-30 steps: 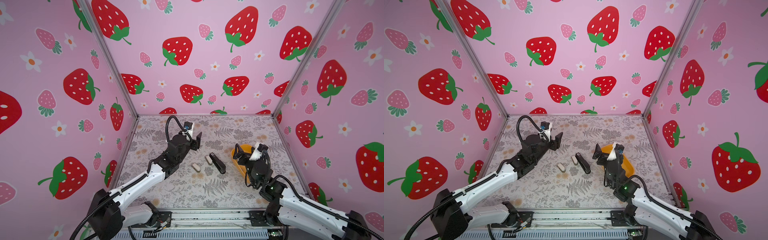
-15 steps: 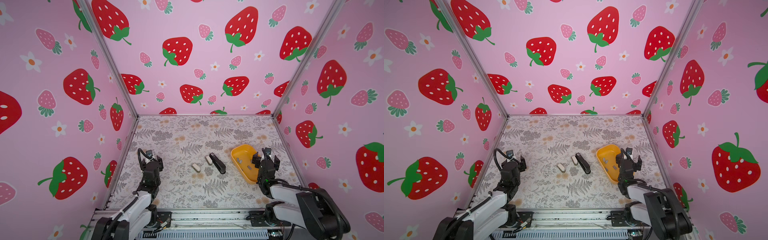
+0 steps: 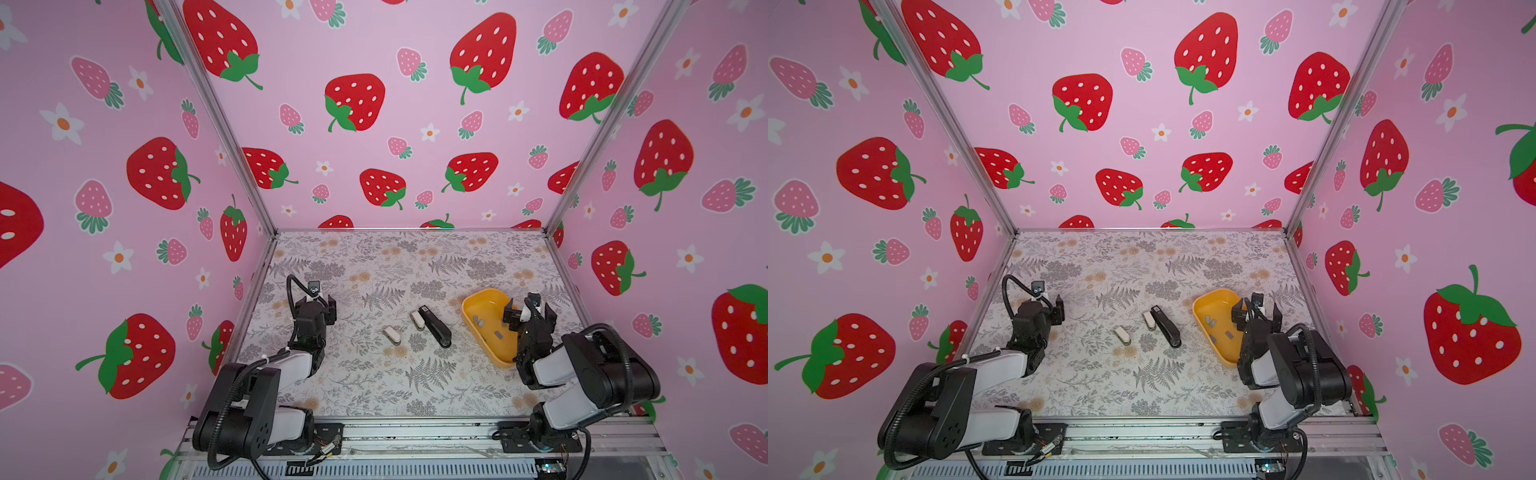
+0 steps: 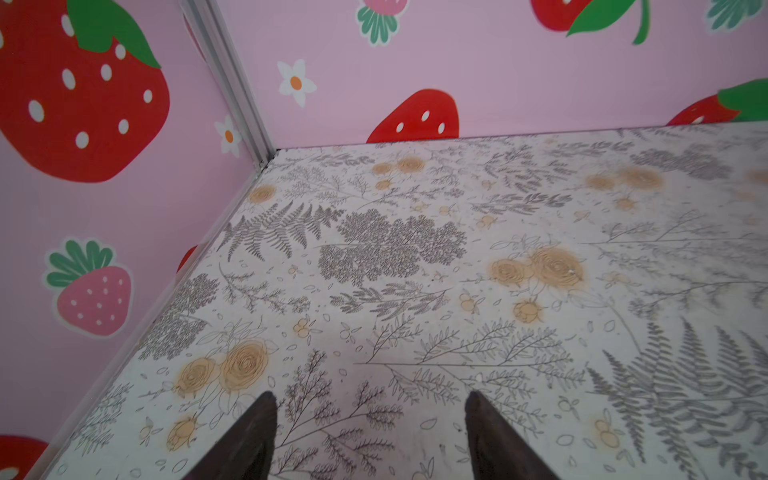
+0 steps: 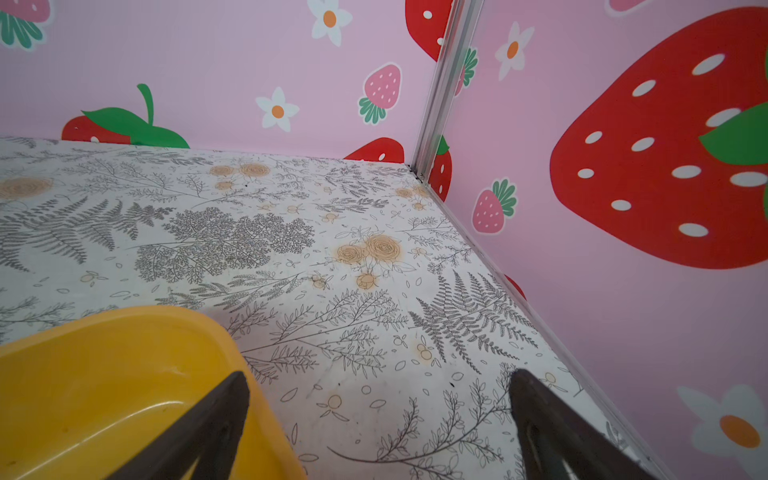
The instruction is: Load the staples into the stapler
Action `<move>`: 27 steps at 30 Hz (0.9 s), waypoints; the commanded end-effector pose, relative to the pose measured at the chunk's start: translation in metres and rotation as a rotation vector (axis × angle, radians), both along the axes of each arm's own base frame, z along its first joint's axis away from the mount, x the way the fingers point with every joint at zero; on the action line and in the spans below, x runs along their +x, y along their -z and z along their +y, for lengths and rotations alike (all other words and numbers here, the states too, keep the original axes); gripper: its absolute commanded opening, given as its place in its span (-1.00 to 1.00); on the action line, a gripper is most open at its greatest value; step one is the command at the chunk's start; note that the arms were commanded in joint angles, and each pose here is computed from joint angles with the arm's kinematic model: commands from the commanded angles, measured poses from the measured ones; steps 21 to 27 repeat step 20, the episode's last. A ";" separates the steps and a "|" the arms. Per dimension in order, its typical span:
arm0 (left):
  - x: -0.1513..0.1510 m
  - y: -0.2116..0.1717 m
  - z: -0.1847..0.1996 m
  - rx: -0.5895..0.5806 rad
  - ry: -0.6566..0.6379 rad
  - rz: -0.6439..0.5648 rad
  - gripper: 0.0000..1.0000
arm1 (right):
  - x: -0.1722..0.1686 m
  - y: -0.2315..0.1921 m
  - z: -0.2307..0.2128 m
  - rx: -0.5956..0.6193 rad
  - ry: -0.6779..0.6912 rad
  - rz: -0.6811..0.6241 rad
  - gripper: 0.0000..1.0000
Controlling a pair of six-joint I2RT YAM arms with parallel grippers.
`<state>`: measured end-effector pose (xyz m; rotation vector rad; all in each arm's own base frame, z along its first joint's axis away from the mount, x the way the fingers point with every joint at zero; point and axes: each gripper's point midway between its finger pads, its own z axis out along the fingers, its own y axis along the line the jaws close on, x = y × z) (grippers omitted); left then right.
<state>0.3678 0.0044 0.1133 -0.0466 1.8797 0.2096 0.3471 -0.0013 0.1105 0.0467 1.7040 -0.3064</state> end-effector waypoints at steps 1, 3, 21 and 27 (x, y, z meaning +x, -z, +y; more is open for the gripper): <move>0.008 0.007 -0.005 -0.033 0.041 -0.060 0.50 | 0.018 -0.021 0.005 0.018 -0.015 -0.062 0.99; 0.013 0.015 -0.007 -0.027 0.049 -0.048 0.49 | 0.025 -0.015 0.005 0.024 -0.018 -0.027 0.99; 0.030 0.026 0.017 -0.089 -0.051 0.077 0.98 | 0.027 -0.014 0.004 0.030 -0.024 -0.019 0.99; 0.030 0.026 0.017 -0.089 -0.051 0.077 0.98 | 0.027 -0.014 0.004 0.030 -0.024 -0.019 0.99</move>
